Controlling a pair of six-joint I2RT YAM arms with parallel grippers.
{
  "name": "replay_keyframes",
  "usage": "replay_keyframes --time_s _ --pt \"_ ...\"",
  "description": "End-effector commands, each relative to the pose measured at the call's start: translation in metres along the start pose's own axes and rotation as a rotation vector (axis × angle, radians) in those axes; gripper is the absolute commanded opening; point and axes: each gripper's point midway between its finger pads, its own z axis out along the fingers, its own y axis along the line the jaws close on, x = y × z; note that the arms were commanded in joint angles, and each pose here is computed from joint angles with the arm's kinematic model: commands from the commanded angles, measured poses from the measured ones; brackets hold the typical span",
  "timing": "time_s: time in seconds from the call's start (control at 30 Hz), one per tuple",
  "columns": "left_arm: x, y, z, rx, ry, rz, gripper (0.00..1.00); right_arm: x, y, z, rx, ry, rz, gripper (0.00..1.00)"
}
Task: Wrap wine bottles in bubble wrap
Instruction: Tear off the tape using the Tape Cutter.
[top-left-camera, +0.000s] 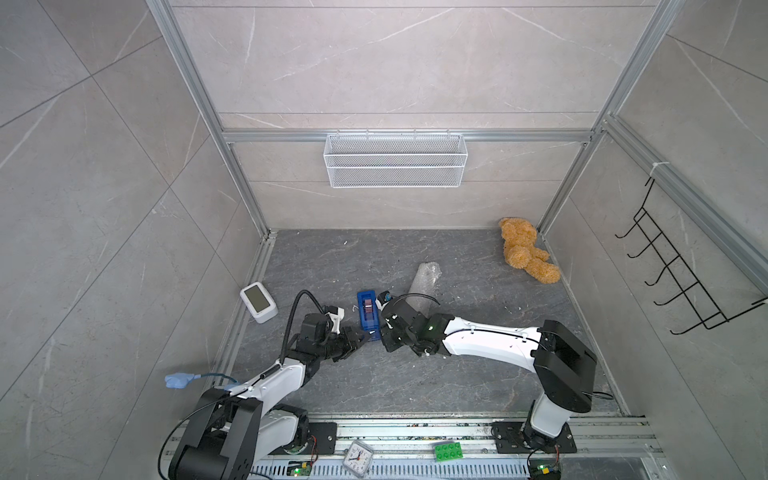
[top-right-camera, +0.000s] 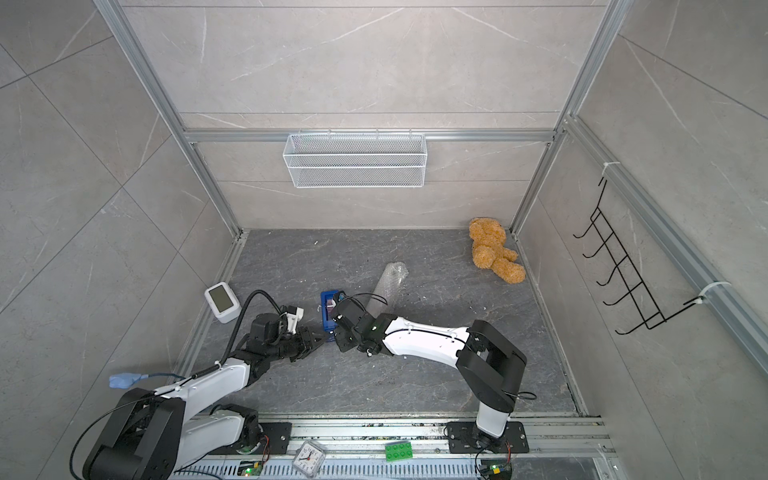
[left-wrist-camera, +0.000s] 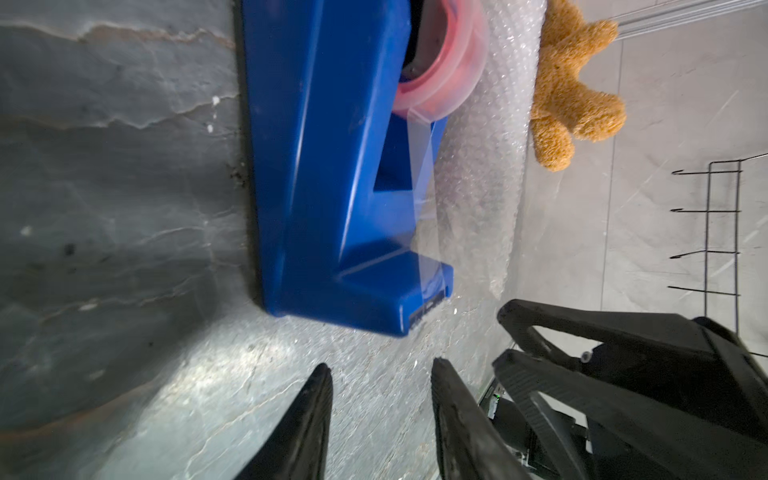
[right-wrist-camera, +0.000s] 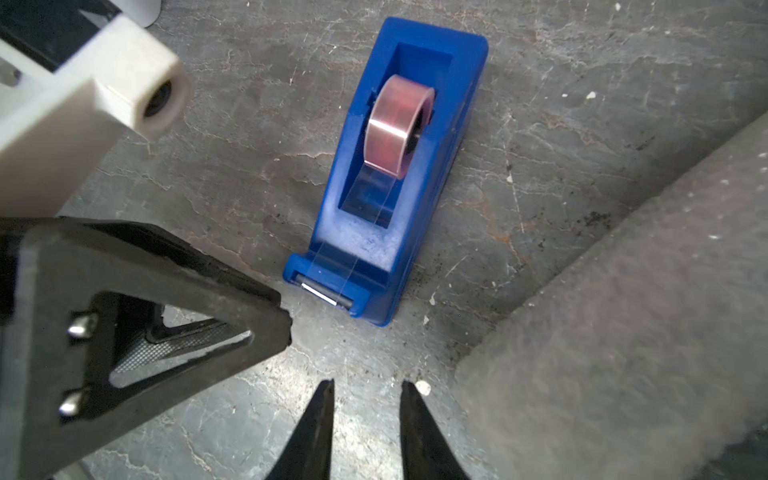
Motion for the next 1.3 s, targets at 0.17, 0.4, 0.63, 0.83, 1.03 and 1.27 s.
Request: replay_keyframes --time_s 0.17,0.4,0.63,0.83,1.03,1.27 --pt "-0.014 -0.025 0.012 0.141 -0.036 0.060 0.41 -0.009 0.001 0.010 -0.048 0.007 0.054 0.29" --pt "-0.010 -0.027 0.017 0.153 -0.019 0.063 0.42 -0.007 0.001 0.020 -0.061 0.037 0.053 0.29" --pt "-0.003 -0.018 0.007 0.085 -0.027 0.061 0.40 -0.011 -0.010 0.012 -0.033 0.024 0.066 0.28" --pt "0.004 -0.015 -0.003 0.048 -0.021 0.065 0.39 -0.006 -0.033 0.015 0.025 0.068 0.091 0.27" --pt "0.012 -0.010 -0.007 0.037 -0.011 0.050 0.35 -0.008 -0.038 0.031 0.073 0.128 0.057 0.25" --pt "0.015 -0.008 -0.008 0.025 -0.002 0.049 0.34 -0.006 -0.020 0.049 -0.010 0.179 0.033 0.23"
